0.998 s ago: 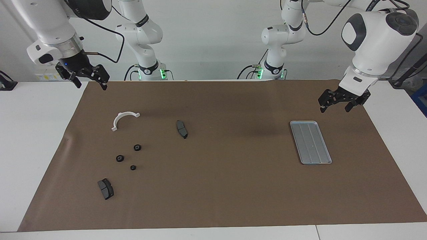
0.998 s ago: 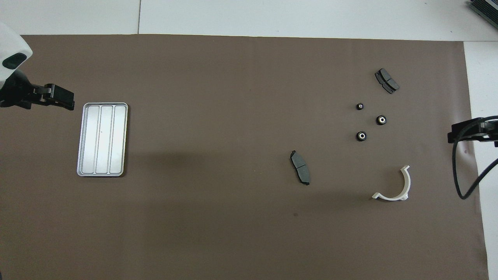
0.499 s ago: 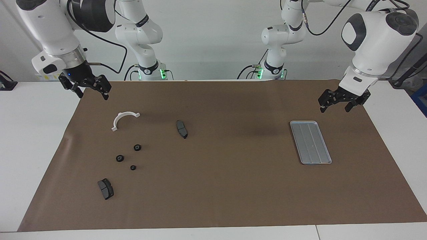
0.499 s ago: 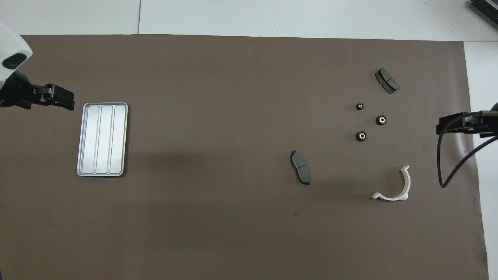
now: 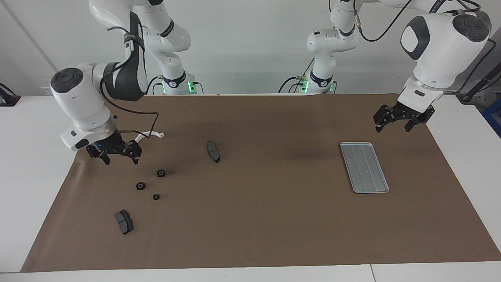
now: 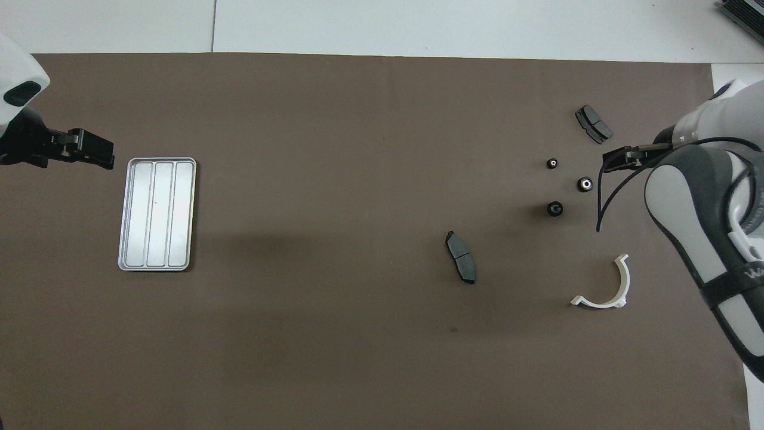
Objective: Pick bearing gear from pile to tray
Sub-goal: 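Reach the right gripper down onto a black bearing gear and close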
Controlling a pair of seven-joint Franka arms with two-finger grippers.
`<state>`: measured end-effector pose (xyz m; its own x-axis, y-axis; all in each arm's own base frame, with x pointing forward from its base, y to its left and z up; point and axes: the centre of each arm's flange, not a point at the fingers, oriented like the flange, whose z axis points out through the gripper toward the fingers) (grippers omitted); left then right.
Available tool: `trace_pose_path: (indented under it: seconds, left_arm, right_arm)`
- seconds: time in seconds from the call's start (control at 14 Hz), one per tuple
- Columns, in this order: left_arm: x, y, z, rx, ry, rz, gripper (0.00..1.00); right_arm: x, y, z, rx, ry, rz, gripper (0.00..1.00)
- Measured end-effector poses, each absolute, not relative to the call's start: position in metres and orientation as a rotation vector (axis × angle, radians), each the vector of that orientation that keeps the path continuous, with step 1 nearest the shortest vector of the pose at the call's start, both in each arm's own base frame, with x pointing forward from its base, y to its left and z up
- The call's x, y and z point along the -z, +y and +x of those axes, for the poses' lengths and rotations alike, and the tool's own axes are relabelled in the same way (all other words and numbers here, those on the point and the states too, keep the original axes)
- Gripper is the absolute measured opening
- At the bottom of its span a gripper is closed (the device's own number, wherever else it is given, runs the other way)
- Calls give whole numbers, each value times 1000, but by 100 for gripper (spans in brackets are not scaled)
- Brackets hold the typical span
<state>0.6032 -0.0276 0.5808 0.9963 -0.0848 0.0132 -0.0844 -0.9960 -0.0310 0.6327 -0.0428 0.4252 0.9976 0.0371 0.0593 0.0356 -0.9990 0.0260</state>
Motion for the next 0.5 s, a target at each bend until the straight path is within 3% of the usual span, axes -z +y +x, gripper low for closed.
trace_pose_path:
  seconds: [0.5]
  left_arm:
    - [-581, -28, 603, 23, 132, -3108, 100]
  right_arm:
    - [-329, -43, 625, -152, 323, 3083, 100]
